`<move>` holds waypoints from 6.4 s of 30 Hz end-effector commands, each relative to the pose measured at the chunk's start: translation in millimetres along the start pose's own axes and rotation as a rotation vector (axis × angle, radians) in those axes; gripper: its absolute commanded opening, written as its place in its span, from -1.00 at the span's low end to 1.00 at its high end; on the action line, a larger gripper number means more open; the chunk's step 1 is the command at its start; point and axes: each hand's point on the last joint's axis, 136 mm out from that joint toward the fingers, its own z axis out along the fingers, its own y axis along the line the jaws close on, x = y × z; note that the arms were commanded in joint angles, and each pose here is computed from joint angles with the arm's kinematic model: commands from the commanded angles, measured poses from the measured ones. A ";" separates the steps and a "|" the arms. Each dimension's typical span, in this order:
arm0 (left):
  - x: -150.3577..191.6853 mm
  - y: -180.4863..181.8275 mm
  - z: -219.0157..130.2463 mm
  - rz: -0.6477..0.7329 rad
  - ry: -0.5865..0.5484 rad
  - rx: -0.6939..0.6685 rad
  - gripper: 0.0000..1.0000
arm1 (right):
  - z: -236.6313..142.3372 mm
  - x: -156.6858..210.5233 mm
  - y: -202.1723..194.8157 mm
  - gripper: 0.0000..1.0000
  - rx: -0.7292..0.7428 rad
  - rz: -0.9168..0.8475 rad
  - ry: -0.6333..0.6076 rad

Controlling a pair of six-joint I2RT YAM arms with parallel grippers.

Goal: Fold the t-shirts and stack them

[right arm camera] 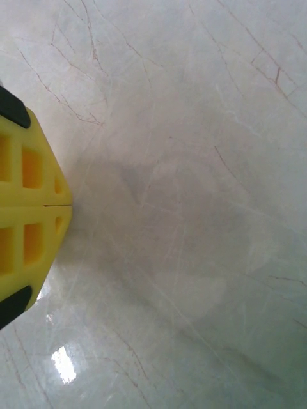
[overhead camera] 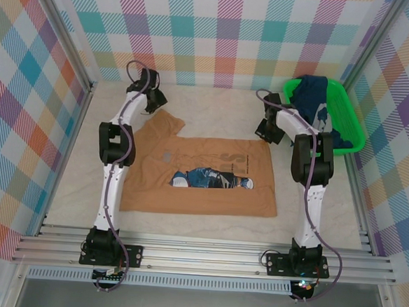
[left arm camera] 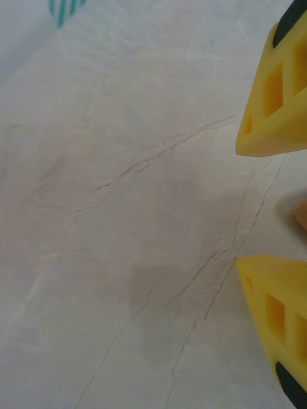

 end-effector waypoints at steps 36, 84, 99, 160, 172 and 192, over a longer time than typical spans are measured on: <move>2.0 -6.4 -69.0 0.149 -0.113 -0.270 -1.00 | -24.3 14.2 7.2 -1.00 -0.068 -0.029 0.036; 231.9 216.6 -342.0 -0.104 -0.001 -0.350 -1.00 | -81.5 160.5 -106.8 -1.00 0.027 -0.079 0.223; 85.5 101.3 -301.2 0.030 -0.117 -0.264 -1.00 | -102.6 72.2 -48.2 -1.00 -0.057 -0.098 0.058; 226.8 224.8 -318.8 0.046 0.053 -0.435 -1.00 | -69.9 144.4 -102.4 -1.00 0.035 -0.114 0.221; 250.2 233.1 -327.9 -0.010 0.068 -0.439 -1.00 | -63.4 142.9 -109.8 -1.00 0.089 -0.117 0.224; 262.9 240.2 -322.6 -0.031 0.068 -0.476 -1.00 | -64.0 148.7 -104.6 -1.00 0.082 -0.128 0.237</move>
